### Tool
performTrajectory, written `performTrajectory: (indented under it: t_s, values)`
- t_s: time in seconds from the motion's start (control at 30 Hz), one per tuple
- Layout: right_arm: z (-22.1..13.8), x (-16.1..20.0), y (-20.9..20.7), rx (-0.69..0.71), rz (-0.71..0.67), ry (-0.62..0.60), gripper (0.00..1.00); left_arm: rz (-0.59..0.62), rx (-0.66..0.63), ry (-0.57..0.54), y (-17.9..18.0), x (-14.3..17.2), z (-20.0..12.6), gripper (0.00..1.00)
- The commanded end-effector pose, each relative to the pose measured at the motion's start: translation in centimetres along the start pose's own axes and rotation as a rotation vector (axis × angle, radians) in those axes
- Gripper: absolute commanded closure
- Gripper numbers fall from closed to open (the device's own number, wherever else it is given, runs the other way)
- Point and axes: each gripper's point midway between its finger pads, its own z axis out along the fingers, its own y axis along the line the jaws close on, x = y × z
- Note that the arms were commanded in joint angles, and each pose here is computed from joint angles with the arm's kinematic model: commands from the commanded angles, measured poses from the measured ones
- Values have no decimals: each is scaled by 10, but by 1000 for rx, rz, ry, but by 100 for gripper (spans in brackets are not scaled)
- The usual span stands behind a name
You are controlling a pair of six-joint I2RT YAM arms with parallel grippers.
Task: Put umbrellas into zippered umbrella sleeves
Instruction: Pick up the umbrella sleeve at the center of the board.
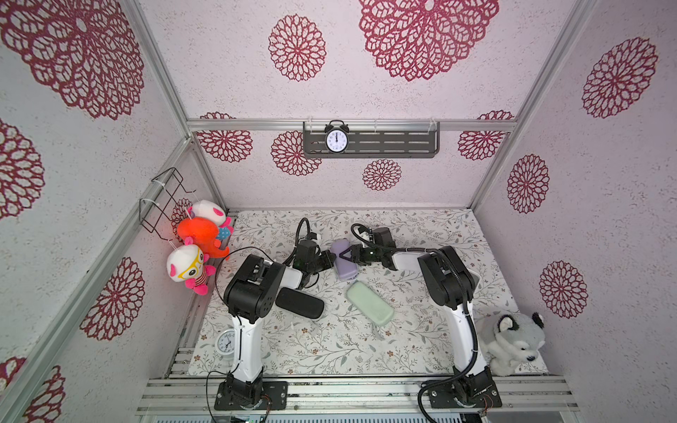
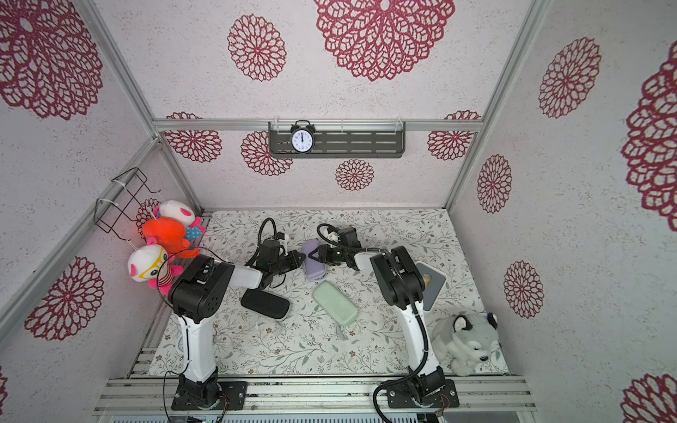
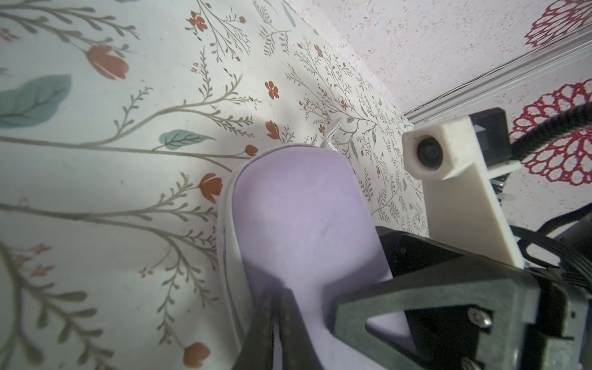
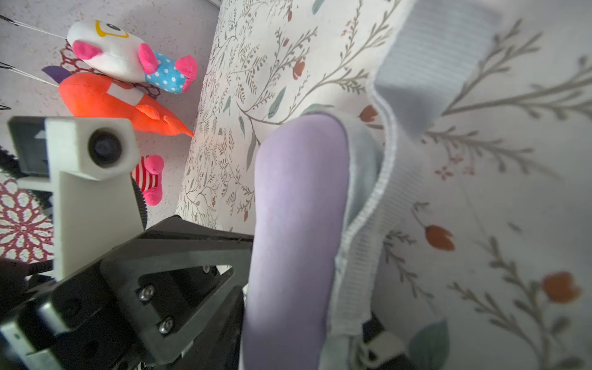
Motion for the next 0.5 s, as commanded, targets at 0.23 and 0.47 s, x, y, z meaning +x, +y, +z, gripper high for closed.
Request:
performTrajectory:
  t_s: [0.23,0.47]
  values:
    - [-19,-21,53,-158,-94,-89,93,-73,5,119,11,48,-16,59]
    - [-49,-57,81,-186,-153,-166,97,-38,173,-49,-40,-10,-62,33]
